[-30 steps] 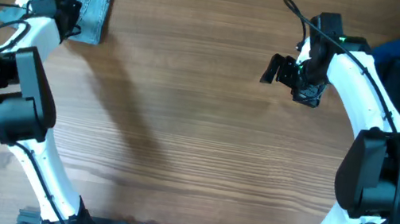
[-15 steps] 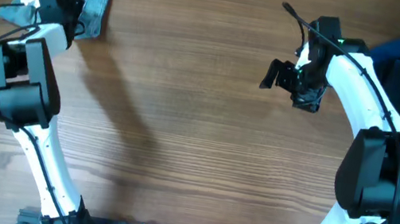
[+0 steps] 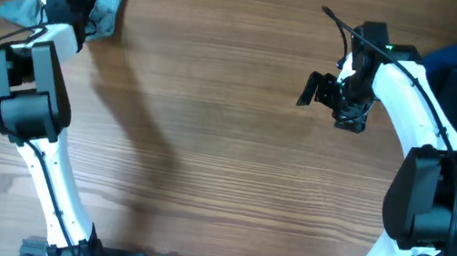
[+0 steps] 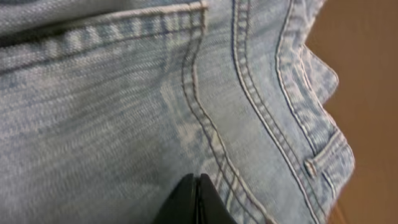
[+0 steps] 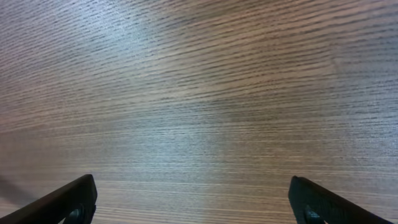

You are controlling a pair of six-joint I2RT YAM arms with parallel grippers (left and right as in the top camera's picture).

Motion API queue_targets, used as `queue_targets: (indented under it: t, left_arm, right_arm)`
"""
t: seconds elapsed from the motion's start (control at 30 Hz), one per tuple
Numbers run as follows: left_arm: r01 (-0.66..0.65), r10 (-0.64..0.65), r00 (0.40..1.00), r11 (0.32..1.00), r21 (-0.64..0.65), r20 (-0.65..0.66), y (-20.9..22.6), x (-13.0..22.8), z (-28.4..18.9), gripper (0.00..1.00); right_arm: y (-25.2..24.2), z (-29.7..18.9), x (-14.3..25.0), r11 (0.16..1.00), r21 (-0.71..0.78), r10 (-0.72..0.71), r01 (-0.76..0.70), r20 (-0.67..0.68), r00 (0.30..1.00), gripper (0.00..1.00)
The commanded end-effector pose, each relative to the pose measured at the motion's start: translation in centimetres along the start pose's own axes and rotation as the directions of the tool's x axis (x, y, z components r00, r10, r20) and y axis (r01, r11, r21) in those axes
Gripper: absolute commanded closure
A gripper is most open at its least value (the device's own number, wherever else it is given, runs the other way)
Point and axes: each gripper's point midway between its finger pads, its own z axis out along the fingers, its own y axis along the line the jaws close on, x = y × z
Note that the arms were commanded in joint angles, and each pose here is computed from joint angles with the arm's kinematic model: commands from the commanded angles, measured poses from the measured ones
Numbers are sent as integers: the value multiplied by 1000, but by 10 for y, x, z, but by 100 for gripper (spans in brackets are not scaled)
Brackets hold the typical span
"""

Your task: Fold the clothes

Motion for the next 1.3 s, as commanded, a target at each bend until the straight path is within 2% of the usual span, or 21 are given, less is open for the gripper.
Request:
queue_targets:
  t: [0.0,0.07,0.17,0.37,0.57,0.67,0.83,0.93,1.03,1.2,1.27]
  left_arm:
    - [-39,33,993,998,54,111,-45,-47,-36,96]
    - [-29,27,987,1000,10,157,-34,-61,-38,96]
    - [-91,110,971,991,-96,212,-2,-81,-36,96]
    - [-207,245,952,956,-206,184,51,-89,-21,96]
    - [-165,233,958,925,-342,170,125,-107,-18,95]
    - [-154,228,951,935,-319,209,111,-129,-32,93]
    - [-183,239,939,956,-229,247,42,-150,-69,96]
    - [-210,243,956,958,-194,162,2,-119,-87,96]
    - [-185,183,983,973,-140,-32,-16,-49,-79,96]
    - [-211,168,958,962,-172,-232,-8,54,-54,96]
    - [-224,184,954,962,-156,-237,-4,73,-37,96]
  right_arm:
    - [0,-3,1,1000,10,-18,18,9,1000,0]
    - [1,-3,1,1000,9,-19,18,10,1000,0]
    - [1,-3,1,1000,10,-19,19,11,1000,0]
    - [2,-3,-1,1000,6,-15,15,19,1000,0]
    - [0,-3,2,1000,10,-13,13,8,1000,0]
    - [0,-3,2,1000,11,-13,13,7,1000,0]
    - [0,-3,3,1000,14,-12,12,0,1000,0]
    - [1,-3,1,1000,10,-13,13,10,1000,0]
    - [1,-3,1,1000,9,-10,10,11,1000,0]
    - [1,-3,1,1000,9,-11,11,11,1000,0]
    - [1,-3,1,1000,9,-12,12,11,1000,0]
